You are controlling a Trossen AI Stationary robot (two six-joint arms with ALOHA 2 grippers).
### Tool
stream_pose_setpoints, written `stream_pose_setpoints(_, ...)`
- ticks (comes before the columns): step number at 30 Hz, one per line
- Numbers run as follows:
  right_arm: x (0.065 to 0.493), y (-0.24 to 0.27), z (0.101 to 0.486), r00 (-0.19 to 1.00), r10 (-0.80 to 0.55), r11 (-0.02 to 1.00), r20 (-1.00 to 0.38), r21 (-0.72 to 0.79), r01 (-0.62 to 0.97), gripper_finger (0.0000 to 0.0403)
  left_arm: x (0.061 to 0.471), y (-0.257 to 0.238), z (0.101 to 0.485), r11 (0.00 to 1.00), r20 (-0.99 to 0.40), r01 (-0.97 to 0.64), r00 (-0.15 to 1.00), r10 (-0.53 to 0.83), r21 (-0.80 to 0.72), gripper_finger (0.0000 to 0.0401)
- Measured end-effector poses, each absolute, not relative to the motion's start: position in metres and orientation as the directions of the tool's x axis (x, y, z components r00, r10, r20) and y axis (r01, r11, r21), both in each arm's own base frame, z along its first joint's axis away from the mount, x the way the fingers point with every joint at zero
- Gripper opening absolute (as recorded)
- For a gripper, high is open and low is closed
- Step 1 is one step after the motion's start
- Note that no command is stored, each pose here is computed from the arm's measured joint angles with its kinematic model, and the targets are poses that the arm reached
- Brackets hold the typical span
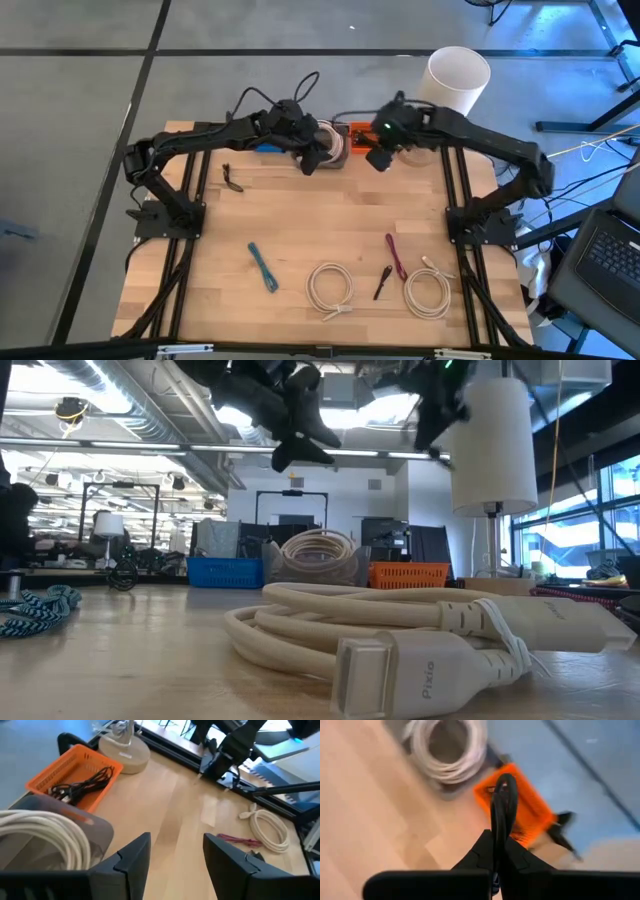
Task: Pick & Place USB Port
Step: Put the black charger cable into the orange bin
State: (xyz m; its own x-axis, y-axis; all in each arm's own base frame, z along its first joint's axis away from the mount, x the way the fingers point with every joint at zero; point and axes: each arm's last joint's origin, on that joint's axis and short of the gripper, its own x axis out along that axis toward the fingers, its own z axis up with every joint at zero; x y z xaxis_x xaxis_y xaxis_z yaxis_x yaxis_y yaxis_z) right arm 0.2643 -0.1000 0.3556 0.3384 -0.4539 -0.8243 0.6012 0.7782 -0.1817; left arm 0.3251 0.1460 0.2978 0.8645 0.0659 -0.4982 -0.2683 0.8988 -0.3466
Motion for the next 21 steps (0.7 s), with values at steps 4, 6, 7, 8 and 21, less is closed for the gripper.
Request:
stream_pose_setpoints(4,0.284,-0.136,0.331,0.366,-0.346,0.848,-0.864,-0.12,0.517,0.0001,0.325,0.146,0.298,0.898,-0.5,-0.273,0.863,0.07,-0.346,0.0169)
stream_pose_setpoints(6,0.293,-0.153,0.322,0.353,-0.341,0.864,-0.871,-0.142,0.483,0.0001,0.325,0.146,0.298,0.898,-0.5,-0.273,0.863,0.069,-0.347,0.0166)
stream_pose_setpoints(7,0.297,-0.16,0.317,0.341,-0.34,0.87,-0.877,-0.156,0.467,0.0001,0.325,0.146,0.298,0.898,-0.5,-0.272,0.863,0.069,-0.347,0.0165)
stream_pose_setpoints(8,0.3,-0.169,0.312,0.321,-0.339,0.875,-0.885,-0.171,0.453,0.0001,0.325,0.146,0.298,0.897,-0.5,-0.273,0.863,0.069,-0.347,0.0163)
stream_pose_setpoints(21,0.324,-0.248,0.25,-0.011,-0.356,0.895,-0.934,-0.344,0.284,0.0001,0.325,0.146,0.297,0.895,-0.507,-0.274,0.859,0.064,-0.351,0.0155)
